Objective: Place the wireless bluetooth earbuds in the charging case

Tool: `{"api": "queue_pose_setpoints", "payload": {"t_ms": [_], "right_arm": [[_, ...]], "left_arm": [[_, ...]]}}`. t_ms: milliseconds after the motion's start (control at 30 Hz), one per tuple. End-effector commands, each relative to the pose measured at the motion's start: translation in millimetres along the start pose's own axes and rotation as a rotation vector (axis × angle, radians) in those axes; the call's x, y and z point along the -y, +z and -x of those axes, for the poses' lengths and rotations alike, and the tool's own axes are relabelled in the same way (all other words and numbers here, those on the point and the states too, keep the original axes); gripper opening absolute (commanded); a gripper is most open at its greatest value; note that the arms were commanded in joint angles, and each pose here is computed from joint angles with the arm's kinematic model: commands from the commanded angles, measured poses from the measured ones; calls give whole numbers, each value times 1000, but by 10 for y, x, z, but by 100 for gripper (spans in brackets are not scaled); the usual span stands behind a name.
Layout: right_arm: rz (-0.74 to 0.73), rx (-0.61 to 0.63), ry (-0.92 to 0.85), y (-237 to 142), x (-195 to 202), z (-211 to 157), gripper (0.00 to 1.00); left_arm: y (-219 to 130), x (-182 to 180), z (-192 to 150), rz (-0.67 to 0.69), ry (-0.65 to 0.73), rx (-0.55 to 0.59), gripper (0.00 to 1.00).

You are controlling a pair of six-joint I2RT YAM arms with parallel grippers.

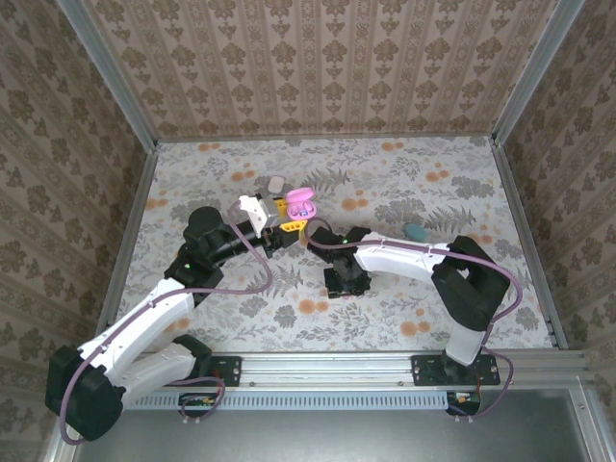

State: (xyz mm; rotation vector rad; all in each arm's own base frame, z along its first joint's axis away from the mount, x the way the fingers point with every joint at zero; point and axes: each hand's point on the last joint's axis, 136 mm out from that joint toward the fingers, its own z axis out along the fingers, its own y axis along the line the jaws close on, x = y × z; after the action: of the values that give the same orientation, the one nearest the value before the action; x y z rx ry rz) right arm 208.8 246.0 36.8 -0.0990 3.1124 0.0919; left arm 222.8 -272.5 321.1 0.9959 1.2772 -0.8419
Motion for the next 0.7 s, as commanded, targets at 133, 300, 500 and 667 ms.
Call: {"api": "queue_pose_setpoints", "payload": {"t_ms": [133,300,500,667], "right_arm": [[-75,-24,33,113,125,-69,38],[-83,-22,29,132,119,-56,37],[-83,-36,20,175,104,-63,37],[-95,-36,15,203,110,-53,36]], "left_arm": [[-5,14,211,-12,46,50,41],[-3,13,210,-12,45,50,41],[0,9,203,-11,44,50,41],[3,-1,195,-7,44,47,41]]}}
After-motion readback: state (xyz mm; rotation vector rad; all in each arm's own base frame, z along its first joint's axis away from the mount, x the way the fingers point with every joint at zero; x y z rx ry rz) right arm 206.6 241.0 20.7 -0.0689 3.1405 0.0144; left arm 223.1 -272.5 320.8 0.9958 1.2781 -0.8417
